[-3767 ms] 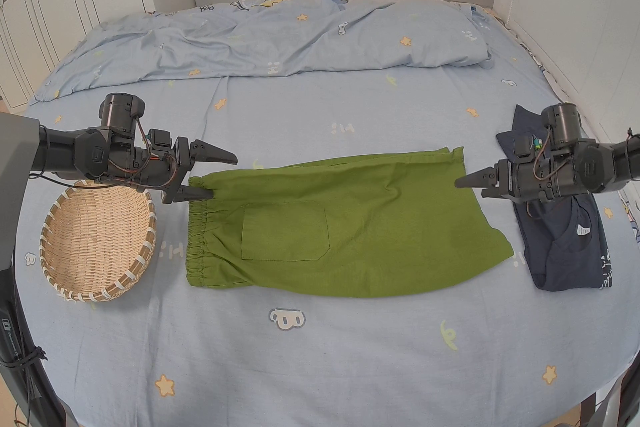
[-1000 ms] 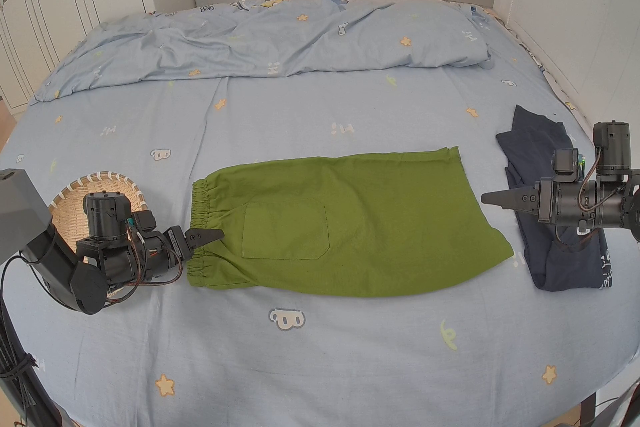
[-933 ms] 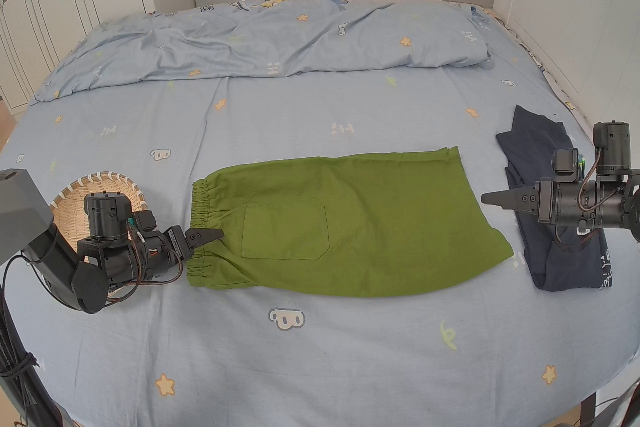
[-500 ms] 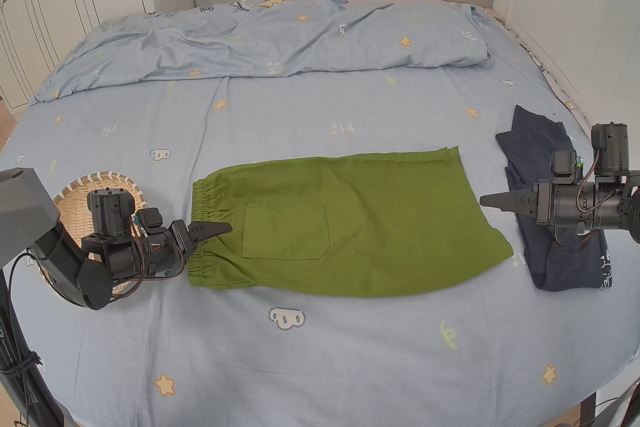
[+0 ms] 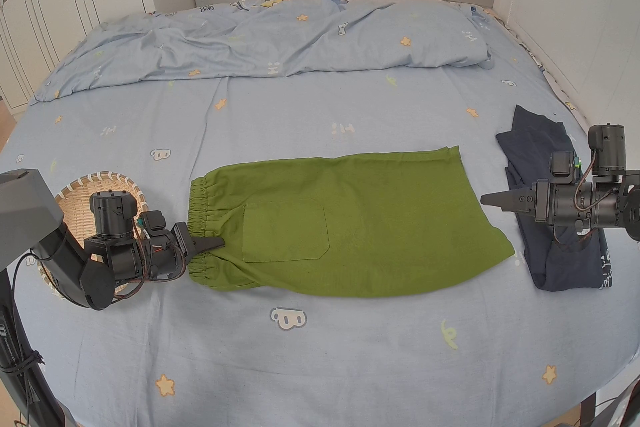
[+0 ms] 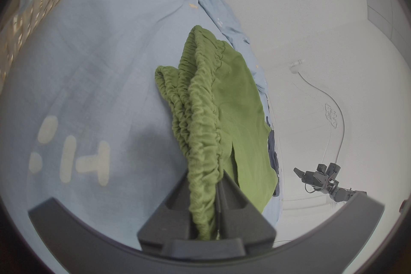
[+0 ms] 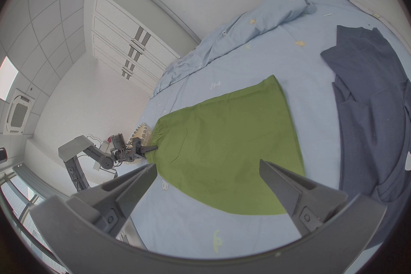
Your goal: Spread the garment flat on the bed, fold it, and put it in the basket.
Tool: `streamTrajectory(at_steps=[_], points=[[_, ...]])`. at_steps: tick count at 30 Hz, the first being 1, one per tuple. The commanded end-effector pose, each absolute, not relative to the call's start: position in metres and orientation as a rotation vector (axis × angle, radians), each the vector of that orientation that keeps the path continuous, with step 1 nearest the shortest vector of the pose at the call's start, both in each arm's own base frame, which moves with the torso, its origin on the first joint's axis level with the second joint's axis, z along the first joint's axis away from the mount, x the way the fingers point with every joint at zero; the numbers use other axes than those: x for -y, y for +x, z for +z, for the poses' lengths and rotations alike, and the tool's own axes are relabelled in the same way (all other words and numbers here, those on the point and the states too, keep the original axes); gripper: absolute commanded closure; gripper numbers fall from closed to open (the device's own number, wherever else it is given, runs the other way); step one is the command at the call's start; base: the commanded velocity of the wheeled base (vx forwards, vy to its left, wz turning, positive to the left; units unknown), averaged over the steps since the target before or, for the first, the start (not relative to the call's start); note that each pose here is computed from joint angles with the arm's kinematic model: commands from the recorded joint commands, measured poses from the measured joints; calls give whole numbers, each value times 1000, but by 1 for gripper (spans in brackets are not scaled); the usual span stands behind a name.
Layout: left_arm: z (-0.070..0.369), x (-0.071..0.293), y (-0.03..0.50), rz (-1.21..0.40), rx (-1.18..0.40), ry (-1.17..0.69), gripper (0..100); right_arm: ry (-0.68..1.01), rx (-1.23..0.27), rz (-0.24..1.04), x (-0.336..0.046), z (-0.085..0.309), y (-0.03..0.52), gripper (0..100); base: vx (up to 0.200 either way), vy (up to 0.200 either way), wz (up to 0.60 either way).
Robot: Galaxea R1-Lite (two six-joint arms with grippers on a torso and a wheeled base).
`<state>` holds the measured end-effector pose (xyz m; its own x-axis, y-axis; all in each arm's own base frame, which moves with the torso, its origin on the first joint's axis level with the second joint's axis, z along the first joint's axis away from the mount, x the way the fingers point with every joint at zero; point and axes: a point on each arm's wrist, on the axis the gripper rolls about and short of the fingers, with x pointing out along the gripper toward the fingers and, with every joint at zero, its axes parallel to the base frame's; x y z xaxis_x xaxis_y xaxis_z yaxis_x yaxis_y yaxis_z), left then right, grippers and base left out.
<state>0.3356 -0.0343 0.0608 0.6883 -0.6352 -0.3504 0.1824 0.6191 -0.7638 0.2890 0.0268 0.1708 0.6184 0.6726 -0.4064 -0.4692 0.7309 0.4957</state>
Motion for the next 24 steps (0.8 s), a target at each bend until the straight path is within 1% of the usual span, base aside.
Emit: streamTrajectory(at_steps=[1, 3, 4, 9, 14, 24], points=[[69, 31, 333, -513, -650, -769, 100, 380, -643, 634, -19, 159, 301, 0, 0, 0, 0], [71, 31, 332, -513, -650, -769, 100, 382, -648, 627, -18, 157, 304, 0, 0, 0, 0], [78, 31, 329, -513, -650, -769, 100, 401, -679, 598, -11, 146, 314, 0, 0, 0, 0], [90, 31, 326, -517, -641, -766, 100, 425, -762, 512, -1, 122, 335, 0, 0, 0, 0], [91, 31, 327, -515, -641, -767, 100, 422, -824, 499, 3, 103, 344, 0, 0, 0, 0], [90, 31, 327, -515, -641, -767, 100, 437, -911, 491, 5, 84, 352, 0, 0, 0, 0]])
